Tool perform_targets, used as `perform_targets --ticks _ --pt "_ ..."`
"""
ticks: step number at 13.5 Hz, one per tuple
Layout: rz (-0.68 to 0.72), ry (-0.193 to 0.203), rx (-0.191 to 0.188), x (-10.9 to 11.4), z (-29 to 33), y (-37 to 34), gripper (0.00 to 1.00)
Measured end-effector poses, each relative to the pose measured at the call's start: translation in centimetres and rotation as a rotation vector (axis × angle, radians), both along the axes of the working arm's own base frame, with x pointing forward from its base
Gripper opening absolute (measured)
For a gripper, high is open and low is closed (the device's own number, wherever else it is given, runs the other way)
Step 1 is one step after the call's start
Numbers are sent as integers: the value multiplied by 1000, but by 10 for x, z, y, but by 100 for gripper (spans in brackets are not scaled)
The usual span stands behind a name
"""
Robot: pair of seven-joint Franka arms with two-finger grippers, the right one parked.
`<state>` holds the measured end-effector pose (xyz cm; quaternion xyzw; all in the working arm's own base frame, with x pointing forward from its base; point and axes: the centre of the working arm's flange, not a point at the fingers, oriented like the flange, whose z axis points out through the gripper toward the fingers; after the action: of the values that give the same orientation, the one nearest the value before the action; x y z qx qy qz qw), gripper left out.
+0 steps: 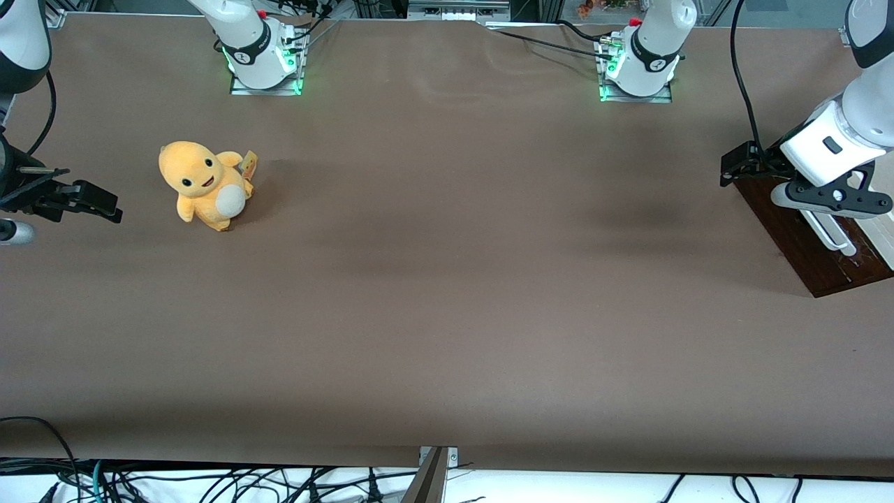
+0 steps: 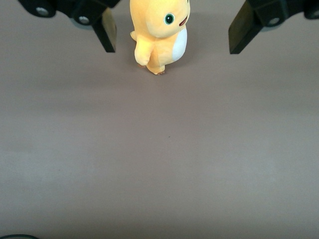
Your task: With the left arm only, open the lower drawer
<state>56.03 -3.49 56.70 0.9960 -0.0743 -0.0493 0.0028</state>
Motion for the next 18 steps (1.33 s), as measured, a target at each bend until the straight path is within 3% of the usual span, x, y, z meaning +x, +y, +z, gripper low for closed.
perform_targets --ticks 18 --pt "15 7 2 1 -3 -2 100"
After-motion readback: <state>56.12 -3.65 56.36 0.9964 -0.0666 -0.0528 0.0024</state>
